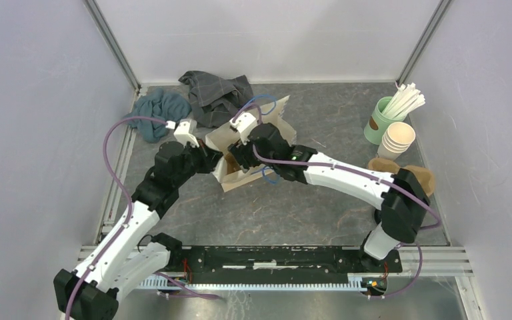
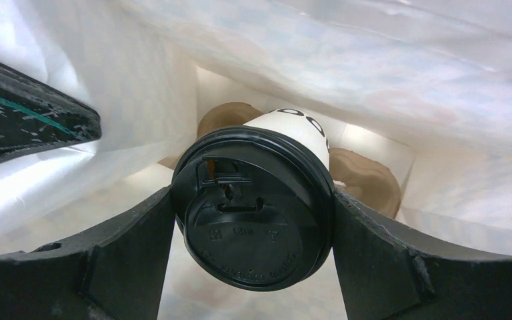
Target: Pack the takeout coffee
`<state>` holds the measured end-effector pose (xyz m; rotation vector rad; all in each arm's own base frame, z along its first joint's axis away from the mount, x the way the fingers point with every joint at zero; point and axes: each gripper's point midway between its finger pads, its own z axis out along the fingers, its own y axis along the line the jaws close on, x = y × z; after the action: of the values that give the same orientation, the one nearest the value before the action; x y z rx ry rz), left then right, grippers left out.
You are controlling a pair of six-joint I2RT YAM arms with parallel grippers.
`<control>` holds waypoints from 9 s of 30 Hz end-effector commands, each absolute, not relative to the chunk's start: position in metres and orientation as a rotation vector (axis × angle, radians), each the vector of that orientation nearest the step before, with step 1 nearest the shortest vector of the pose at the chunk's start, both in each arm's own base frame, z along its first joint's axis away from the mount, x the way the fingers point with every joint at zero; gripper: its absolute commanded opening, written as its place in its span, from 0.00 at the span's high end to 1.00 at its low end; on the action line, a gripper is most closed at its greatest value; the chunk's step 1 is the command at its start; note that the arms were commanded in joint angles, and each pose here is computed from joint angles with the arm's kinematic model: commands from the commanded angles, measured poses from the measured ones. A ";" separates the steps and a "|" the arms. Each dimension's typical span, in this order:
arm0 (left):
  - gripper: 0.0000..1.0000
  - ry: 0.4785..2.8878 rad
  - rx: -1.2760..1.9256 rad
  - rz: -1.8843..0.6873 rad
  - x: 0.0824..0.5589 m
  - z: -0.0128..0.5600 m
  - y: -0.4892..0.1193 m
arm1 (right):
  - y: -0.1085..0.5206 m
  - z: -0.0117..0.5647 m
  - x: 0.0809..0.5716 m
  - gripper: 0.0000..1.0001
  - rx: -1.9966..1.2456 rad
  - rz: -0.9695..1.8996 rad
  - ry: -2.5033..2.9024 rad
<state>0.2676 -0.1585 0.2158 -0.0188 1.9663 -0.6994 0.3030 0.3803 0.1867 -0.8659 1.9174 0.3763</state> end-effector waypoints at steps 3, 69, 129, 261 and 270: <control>0.98 1.764 0.127 -0.700 0.282 0.275 -0.172 | 0.355 0.216 0.310 0.48 -0.741 0.393 1.897; 0.98 1.719 0.233 -0.644 0.250 0.233 -0.157 | 0.409 0.169 0.296 0.51 -0.810 0.646 1.939; 0.97 1.957 -0.308 -0.585 0.271 0.250 -0.130 | 0.398 0.025 0.308 0.49 -0.946 0.231 2.543; 0.05 1.889 -0.972 -1.692 0.253 0.407 -0.226 | 0.310 0.459 0.218 0.48 -0.652 1.519 1.474; 0.42 1.760 -1.171 -1.778 0.251 0.404 -0.212 | 0.313 0.457 0.220 0.31 -0.626 1.492 1.490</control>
<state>0.2560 -0.2172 0.3941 -1.0524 1.8501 -1.6686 0.2229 0.3149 0.4310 -0.6183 1.6074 1.5149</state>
